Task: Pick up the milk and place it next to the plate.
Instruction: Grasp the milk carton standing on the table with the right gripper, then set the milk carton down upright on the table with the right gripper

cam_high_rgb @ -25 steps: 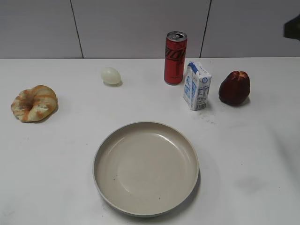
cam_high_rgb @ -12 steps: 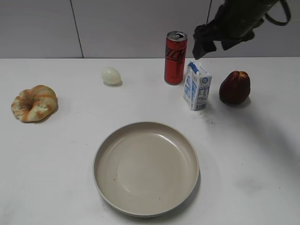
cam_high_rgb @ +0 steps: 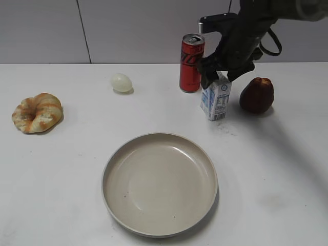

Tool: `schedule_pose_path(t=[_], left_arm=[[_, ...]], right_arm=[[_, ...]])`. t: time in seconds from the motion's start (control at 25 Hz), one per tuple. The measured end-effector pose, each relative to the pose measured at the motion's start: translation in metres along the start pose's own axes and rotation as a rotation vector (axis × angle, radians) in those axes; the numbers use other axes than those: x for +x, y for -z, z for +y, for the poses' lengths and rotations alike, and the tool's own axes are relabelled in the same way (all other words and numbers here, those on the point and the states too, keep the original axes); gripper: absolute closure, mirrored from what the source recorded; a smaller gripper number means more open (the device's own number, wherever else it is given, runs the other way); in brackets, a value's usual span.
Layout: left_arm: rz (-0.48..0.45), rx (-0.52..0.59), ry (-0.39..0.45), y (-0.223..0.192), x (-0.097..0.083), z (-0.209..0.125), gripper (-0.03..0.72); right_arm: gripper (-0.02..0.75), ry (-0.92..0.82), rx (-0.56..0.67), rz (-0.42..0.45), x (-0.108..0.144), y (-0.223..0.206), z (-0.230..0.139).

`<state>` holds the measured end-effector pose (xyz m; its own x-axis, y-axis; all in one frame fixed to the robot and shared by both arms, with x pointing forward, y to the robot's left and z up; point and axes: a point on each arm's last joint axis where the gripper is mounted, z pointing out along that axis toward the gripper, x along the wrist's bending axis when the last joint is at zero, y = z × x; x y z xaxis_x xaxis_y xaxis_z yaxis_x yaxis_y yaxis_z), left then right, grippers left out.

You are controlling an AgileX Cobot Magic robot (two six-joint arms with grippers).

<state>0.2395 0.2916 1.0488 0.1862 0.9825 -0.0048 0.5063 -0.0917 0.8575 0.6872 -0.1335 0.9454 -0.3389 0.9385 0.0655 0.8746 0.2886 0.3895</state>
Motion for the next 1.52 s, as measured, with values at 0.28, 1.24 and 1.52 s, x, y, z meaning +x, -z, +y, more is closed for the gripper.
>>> schedule_pose_path(t=[0.28, 1.24, 1.52], left_arm=[[0.0, 0.0, 0.0, 0.0, 0.0, 0.0, 0.459], [0.0, 0.0, 0.0, 0.0, 0.0, 0.0, 0.459], [0.0, 0.0, 0.0, 0.0, 0.0, 0.0, 0.459]], right_arm=[[0.341, -0.007, 0.008, 0.003, -0.001, -0.014, -0.003], [0.456, 0.114, -0.002, 0.015, 0.01, 0.028, 0.003], [0.457, 0.231, -0.064, 0.066, 0.068, 0.067, 0.005]])
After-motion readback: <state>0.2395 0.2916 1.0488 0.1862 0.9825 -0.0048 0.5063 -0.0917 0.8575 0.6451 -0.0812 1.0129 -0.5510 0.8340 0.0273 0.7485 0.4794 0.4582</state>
